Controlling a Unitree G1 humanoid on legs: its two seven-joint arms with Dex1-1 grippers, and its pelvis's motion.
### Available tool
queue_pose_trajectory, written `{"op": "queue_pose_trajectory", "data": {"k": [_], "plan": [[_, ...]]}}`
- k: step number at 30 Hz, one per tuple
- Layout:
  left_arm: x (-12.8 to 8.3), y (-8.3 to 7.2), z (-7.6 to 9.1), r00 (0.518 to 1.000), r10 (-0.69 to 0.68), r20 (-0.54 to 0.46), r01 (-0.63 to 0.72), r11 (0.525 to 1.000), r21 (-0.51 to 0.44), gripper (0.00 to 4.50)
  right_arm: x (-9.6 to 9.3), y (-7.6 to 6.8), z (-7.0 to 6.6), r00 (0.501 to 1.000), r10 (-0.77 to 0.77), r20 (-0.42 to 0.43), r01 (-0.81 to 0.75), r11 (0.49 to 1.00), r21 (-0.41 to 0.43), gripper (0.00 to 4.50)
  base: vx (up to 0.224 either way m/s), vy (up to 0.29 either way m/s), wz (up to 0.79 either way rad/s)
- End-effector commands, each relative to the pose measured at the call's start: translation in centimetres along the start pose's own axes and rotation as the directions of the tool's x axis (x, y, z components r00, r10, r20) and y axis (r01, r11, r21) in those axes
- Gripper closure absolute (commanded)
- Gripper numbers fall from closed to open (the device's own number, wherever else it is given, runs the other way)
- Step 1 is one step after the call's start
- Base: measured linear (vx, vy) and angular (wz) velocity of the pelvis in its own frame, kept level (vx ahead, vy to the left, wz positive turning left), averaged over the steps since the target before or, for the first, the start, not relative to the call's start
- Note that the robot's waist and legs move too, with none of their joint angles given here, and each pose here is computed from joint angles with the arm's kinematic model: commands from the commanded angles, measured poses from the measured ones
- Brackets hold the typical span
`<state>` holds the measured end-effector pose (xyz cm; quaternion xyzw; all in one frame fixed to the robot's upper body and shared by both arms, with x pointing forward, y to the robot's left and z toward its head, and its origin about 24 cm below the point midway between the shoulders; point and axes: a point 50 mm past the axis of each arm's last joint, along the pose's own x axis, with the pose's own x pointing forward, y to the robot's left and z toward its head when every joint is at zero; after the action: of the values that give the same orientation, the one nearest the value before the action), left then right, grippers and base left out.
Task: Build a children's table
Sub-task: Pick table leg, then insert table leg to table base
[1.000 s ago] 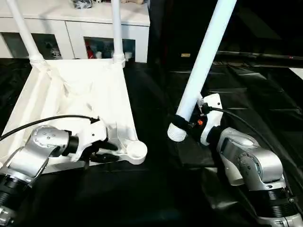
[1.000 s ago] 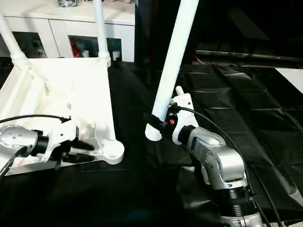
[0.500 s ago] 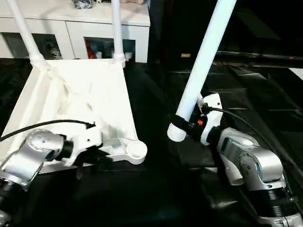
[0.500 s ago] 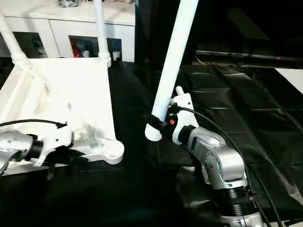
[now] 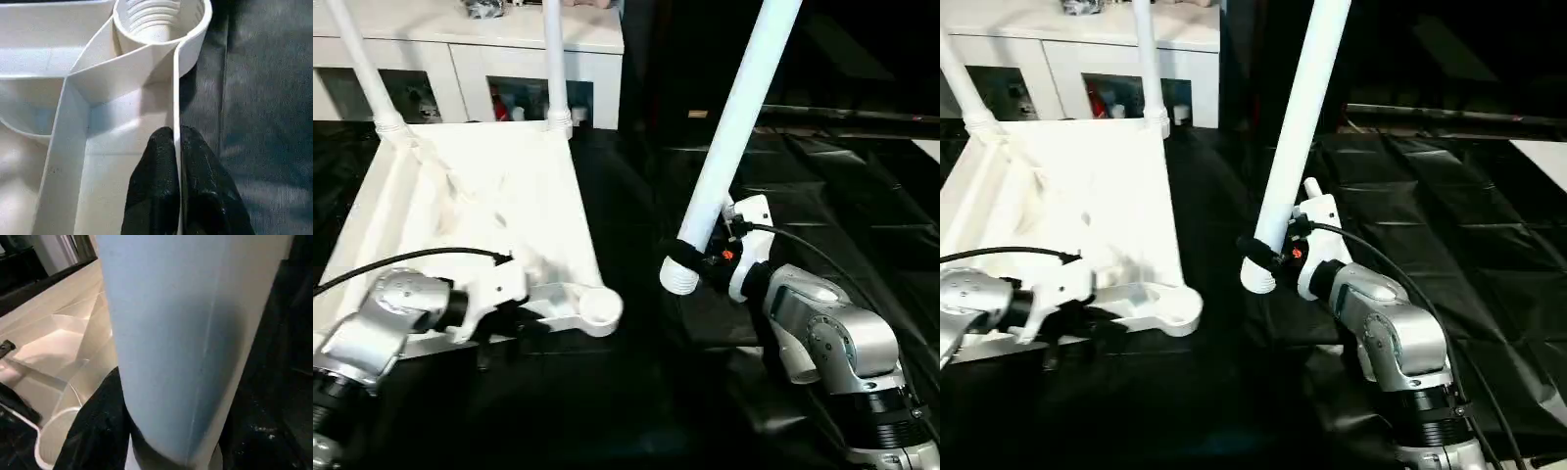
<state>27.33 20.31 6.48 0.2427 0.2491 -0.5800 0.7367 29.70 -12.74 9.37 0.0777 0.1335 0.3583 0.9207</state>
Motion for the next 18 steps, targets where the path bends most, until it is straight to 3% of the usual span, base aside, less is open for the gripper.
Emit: {"op": "queue_pose_trajectory", "data": {"k": [1,4,11,13,18], "plan": [[2.7,-1.2,2.3,0.990,-0.093,0.103,0.086,0.994,0.067,4.50,-0.1,-0.3,0.9,1.000,-0.010,0.023,0.011,1.000,-0.025,2.59,0.000,0.000,0.00],[4.0,-0.9,2.6,0.994,-0.059,0.094,0.050,0.994,0.100,4.50,-0.2,-0.2,0.8,1.000,-0.010,0.021,0.010,1.000,-0.027,2.59,0.000,0.000,0.00],[4.4,-0.1,3.2,0.994,-0.011,0.107,0.001,0.995,0.099,4.50,-0.3,-0.2,0.7,1.000,-0.011,0.015,0.011,0.999,-0.032,2.59,0.000,0.000,0.00],[4.3,0.1,3.3,0.994,0.000,0.108,-0.010,0.995,0.097,4.05,-0.3,-0.1,0.7,1.000,-0.010,0.013,0.011,0.999,-0.034,2.59,0.000,0.000,0.00],[4.1,0.4,3.3,0.994,0.019,0.107,-0.030,0.994,0.105,3.57,-0.3,-0.1,0.6,1.000,-0.007,0.011,0.007,0.999,-0.036,2.59,0.000,0.000,0.00]]}}
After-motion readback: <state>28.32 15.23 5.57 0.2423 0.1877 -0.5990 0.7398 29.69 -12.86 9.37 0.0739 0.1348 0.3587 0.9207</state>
